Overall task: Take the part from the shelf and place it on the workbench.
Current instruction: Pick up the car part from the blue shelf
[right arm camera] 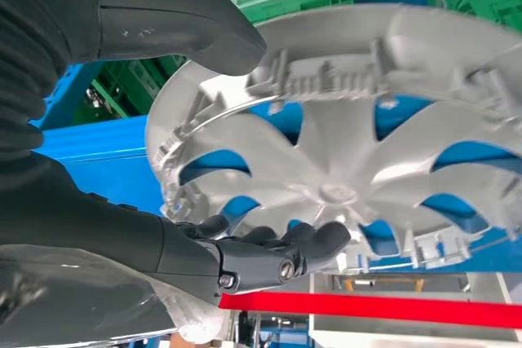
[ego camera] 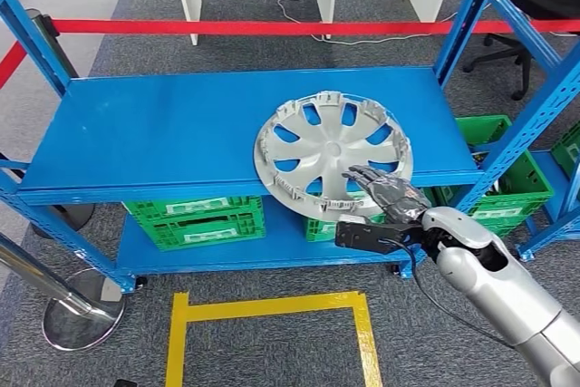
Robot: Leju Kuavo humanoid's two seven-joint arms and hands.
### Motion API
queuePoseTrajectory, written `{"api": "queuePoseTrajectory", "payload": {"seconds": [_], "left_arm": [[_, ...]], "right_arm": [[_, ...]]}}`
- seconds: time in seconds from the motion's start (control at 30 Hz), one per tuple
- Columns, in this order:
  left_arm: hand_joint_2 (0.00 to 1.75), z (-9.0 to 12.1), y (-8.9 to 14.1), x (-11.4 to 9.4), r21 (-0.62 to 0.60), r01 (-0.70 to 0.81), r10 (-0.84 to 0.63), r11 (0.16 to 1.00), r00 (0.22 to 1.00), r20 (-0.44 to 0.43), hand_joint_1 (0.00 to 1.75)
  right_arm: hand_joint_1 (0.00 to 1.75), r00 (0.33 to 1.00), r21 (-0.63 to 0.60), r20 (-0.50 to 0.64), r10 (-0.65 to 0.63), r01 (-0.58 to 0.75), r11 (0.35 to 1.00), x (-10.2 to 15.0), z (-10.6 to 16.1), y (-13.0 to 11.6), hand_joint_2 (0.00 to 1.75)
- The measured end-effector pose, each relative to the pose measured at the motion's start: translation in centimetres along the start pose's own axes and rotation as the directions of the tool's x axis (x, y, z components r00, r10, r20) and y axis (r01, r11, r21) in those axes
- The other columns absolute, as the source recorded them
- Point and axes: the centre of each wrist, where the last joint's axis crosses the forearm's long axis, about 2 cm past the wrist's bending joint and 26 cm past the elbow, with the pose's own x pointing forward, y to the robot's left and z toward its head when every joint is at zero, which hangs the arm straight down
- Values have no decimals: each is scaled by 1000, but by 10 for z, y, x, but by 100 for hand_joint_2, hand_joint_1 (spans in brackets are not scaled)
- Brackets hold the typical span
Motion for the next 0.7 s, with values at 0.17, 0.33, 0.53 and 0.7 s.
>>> {"api": "queuePoseTrajectory", "payload": {"seconds": [0.17,0.33,0.53,0.7], "left_arm": [[0,0,1,-1,0,3,-3,1000,1000,-2,0],[0,0,0,0,-6,10,-10,1000,1000,0,0],[0,-1,0,1,-8,13,-13,1000,1000,1,0],[0,-1,-2,2,-11,12,-12,1000,1000,3,0]], "right_arm": [[0,1000,17,-4,23,-22,1000,-4,3,0,175],[0,996,30,-7,87,-86,996,-2,3,5,175],[0,989,7,-4,146,-146,989,8,0,15,175],[0,983,-5,2,182,-182,983,19,-4,26,175]]}}
